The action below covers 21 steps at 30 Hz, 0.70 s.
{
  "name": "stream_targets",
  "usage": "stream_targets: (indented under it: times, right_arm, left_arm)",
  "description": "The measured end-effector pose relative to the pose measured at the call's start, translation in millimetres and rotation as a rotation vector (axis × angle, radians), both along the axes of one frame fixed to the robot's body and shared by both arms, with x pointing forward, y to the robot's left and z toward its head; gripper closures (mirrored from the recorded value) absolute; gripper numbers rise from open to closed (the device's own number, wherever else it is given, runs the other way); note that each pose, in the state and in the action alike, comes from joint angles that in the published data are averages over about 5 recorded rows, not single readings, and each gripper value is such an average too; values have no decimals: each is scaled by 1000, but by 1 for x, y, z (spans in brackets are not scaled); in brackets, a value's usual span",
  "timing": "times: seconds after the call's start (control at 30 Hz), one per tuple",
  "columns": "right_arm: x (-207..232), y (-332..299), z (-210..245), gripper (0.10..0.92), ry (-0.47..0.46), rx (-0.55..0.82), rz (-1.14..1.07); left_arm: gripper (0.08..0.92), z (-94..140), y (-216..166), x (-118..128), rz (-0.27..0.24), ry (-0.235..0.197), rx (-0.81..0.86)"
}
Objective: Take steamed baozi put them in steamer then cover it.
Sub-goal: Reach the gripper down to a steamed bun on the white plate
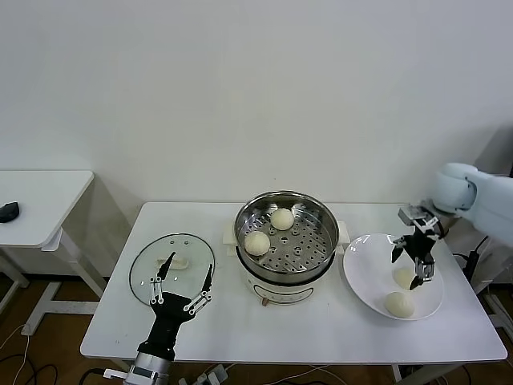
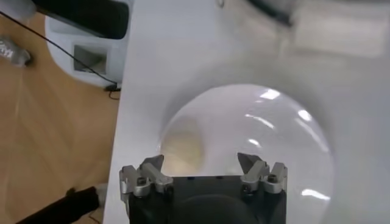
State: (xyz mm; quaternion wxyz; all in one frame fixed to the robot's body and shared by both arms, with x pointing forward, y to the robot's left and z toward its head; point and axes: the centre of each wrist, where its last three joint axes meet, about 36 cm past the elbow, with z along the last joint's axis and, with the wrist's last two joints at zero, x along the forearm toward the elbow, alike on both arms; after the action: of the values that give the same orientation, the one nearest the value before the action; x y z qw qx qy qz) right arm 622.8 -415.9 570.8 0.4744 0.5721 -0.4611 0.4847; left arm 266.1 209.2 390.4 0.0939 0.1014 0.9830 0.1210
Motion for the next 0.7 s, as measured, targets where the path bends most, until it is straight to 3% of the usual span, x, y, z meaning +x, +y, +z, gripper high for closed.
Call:
stream_targets:
  times: [0.7]
  right_arm:
    - [-20, -23, -79, 200, 12, 15, -76]
  left_arm:
    - [177, -4, 0, -2, 1, 5, 8]
